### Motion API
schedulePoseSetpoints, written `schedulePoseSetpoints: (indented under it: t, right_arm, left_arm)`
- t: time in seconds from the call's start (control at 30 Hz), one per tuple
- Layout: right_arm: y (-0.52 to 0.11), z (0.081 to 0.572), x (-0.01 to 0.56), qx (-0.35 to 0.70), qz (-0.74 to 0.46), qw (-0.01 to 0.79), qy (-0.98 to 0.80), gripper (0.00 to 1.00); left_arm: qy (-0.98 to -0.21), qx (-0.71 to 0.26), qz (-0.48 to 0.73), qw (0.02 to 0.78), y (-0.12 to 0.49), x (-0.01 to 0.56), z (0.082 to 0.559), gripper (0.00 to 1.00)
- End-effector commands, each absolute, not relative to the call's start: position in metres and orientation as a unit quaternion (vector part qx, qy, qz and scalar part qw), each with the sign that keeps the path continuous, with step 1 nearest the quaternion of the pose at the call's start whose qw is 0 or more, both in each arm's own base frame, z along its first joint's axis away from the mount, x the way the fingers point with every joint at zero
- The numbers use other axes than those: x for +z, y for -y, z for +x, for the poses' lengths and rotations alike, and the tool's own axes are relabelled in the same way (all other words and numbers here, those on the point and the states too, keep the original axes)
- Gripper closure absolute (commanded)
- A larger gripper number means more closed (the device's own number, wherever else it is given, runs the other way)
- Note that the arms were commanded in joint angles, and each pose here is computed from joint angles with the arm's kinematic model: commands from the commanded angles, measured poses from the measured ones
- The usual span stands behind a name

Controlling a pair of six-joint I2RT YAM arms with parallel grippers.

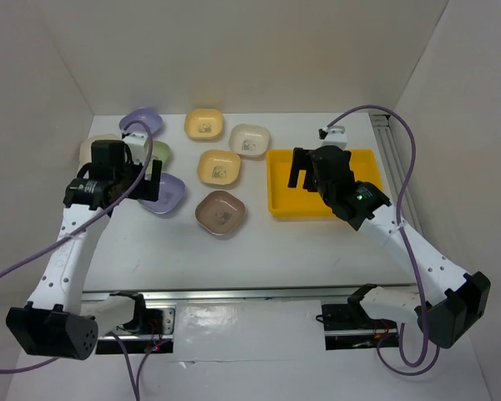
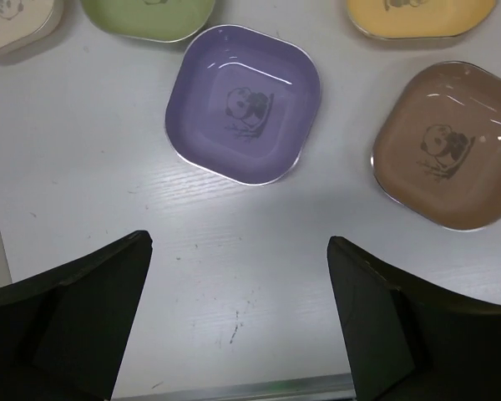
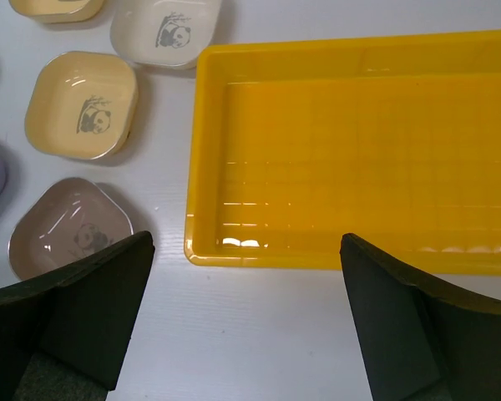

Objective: Place the plates into the plastic bin on the countertop

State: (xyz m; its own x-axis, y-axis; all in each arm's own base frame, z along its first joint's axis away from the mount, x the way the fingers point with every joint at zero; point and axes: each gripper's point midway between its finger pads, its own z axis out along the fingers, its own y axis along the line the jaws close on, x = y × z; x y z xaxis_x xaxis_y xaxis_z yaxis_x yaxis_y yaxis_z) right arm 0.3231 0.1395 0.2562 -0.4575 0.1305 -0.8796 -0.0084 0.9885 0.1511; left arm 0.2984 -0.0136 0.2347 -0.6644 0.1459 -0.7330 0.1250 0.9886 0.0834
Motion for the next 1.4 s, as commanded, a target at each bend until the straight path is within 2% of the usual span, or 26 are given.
schedulePoseSetpoints:
  t: [0.0,0.13,0.43,0.67,0.83,1.07,1.13,1.2,1.27,1.3,1.33,1.37]
  right_arm:
    - [-0.128,0.317,0.261,0.054,0.044,0.522,-0.850,0.00]
    - [-0.136,0.314,0.263,0.078,0.029,0.526,-0.847,0.00]
    - [-0.174,0.310,0.245,0.160,-0.043,0.517,-0.840,0.00]
    - [-0.198,0.312,0.209,0.177,-0.069,0.476,-0.859,0.00]
    - [-0.208,0.312,0.194,0.179,-0.076,0.463,-0.865,0.00]
    - [-0.218,0.310,0.190,0.182,-0.087,0.462,-0.864,0.00]
    - [-0.218,0.310,0.190,0.182,-0.087,0.462,-0.864,0.00]
    - [-0.221,0.308,0.190,0.184,-0.091,0.461,-0.863,0.00]
    - [-0.223,0.310,0.194,0.188,-0.090,0.468,-0.859,0.00]
    - [-0.224,0.311,0.190,0.188,-0.086,0.463,-0.862,0.00]
    - [-0.224,0.311,0.190,0.188,-0.086,0.463,-0.862,0.00]
    - [-0.226,0.311,0.192,0.194,-0.088,0.465,-0.859,0.00]
  left_arm:
    - [-0.905,0.021,0.056,0.421,-0.001,0.230,0.317,0.00]
    - [-0.910,0.055,0.029,0.410,-0.034,0.208,0.335,0.00]
    - [-0.928,0.001,-0.009,0.372,-0.085,0.156,0.376,0.04]
    - [-0.929,-0.018,-0.007,0.369,-0.092,0.137,0.395,0.04]
    - [-0.935,-0.046,-0.007,0.352,-0.086,0.099,0.403,0.06]
    - [-0.942,-0.052,-0.011,0.331,-0.086,0.055,0.404,0.18]
    - [-0.944,-0.054,-0.012,0.325,-0.086,0.047,0.403,0.25]
    - [-0.947,-0.055,-0.009,0.317,-0.086,0.038,0.401,0.25]
    - [-0.949,-0.058,-0.010,0.309,-0.085,0.031,0.399,0.38]
    - [-0.949,-0.058,-0.010,0.309,-0.085,0.031,0.399,0.38]
    - [-0.949,-0.058,-0.010,0.310,-0.084,0.032,0.397,0.44]
    - [-0.949,-0.063,-0.009,0.308,-0.082,0.031,0.393,0.63]
